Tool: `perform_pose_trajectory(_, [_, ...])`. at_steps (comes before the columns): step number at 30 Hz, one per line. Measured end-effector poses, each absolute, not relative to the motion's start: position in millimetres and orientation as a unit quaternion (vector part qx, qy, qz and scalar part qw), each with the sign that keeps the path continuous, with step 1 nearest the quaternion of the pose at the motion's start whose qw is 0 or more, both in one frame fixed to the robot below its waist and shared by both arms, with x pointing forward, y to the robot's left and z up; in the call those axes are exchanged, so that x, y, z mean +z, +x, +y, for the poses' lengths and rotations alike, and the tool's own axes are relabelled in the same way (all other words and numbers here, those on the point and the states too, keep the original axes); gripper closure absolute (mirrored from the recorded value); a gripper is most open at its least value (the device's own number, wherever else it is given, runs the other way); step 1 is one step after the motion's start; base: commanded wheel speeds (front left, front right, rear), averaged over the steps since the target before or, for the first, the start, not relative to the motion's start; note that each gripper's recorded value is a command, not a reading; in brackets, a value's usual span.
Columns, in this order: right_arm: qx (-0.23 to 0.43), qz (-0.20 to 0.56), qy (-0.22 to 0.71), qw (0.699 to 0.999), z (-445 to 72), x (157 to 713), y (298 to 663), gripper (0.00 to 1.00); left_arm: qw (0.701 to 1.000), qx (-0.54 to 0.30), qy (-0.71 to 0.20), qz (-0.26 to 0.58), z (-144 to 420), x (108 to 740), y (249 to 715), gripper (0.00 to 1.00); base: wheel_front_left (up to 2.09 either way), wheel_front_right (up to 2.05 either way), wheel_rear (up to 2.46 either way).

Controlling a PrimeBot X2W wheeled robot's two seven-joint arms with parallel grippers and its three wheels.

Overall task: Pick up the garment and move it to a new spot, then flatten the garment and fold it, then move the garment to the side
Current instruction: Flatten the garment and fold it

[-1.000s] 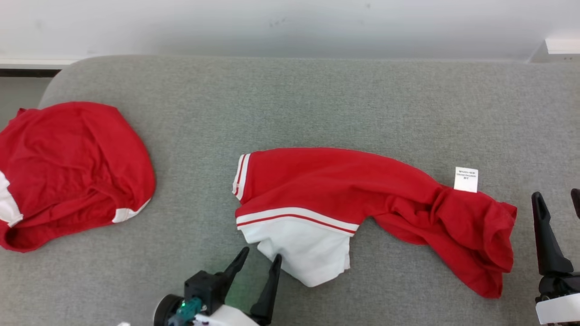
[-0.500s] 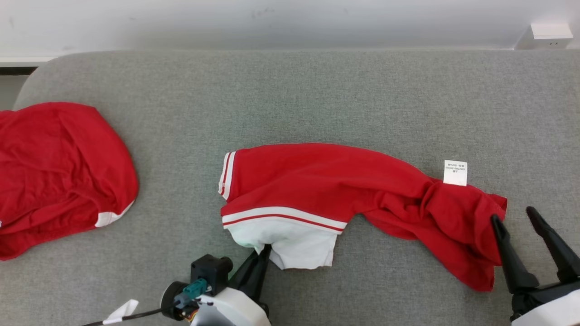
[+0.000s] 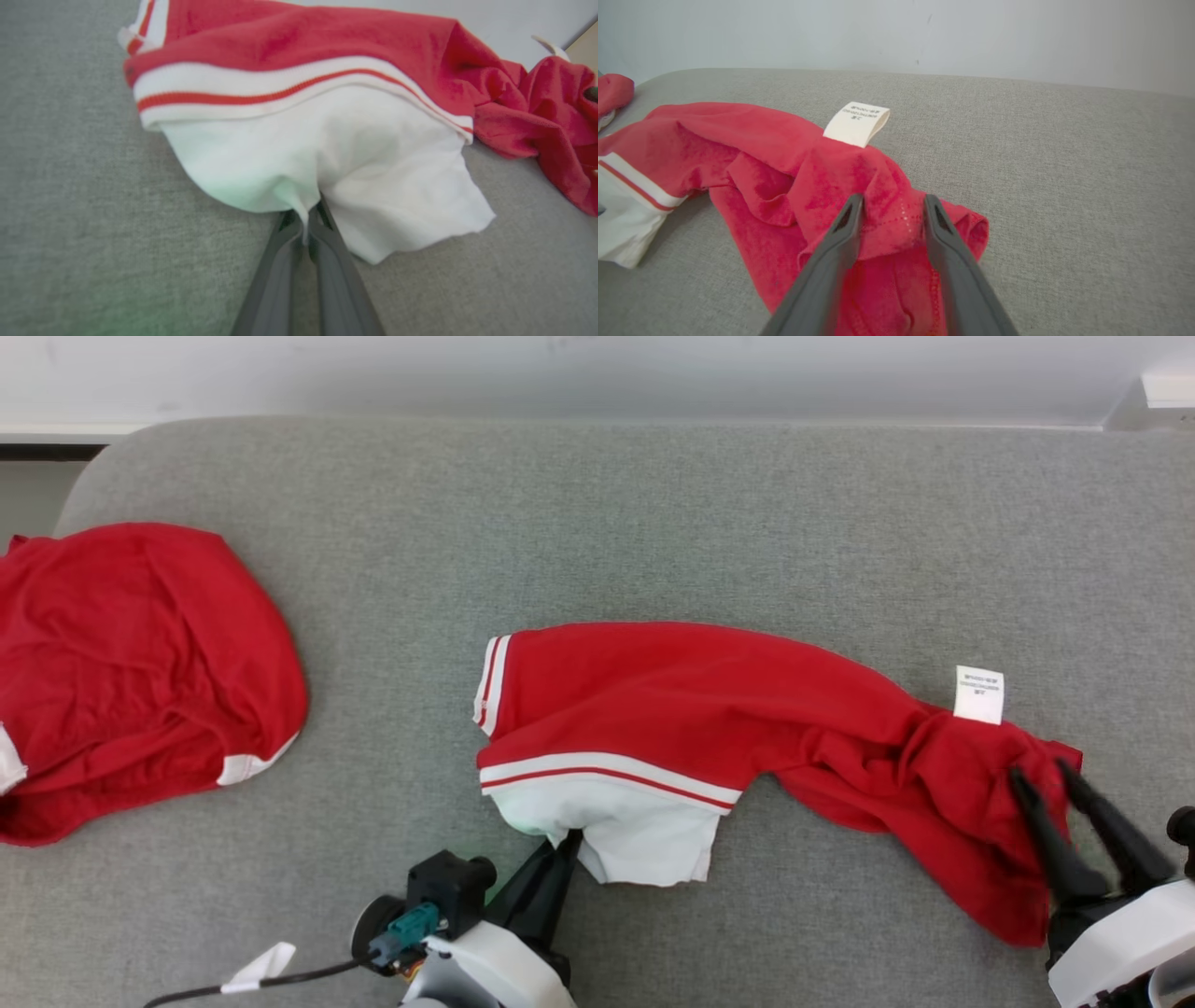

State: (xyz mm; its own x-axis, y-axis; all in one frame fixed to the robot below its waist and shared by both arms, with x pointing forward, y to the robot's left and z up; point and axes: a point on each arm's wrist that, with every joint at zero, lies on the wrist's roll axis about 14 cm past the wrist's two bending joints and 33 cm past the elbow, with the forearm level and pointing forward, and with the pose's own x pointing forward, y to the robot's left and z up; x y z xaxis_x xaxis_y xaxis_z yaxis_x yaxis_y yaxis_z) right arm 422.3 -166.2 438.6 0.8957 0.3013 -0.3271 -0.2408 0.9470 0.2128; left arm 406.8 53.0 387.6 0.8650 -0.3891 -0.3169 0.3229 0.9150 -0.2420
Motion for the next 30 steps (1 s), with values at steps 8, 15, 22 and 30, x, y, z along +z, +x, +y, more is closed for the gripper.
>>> perform_pose_trajectory(8, [0.126,0.16,0.069,0.977,-181,451,430,1.0,0.977,-0.162,-0.1,0.101,66,424,422,1.0,0.0,0.0,0.0])
perform_pose_trajectory(15, [0.114,0.091,0.019,0.989,-196,491,442,1.0,0.985,-0.147,-0.083,-0.043,84,509,440,1.0,0.0,0.0,0.0])
perform_pose_trajectory(22, [0.108,-0.068,-0.044,0.991,-203,589,456,1.0,0.957,-0.151,-0.035,-0.245,99,638,434,1.0,0.0,0.0,0.0])
perform_pose_trajectory(30, [0.078,-0.25,-0.115,0.958,-215,728,431,1.0,0.858,-0.134,0.037,-0.494,115,808,371,1.0,0.0,0.0,0.0])
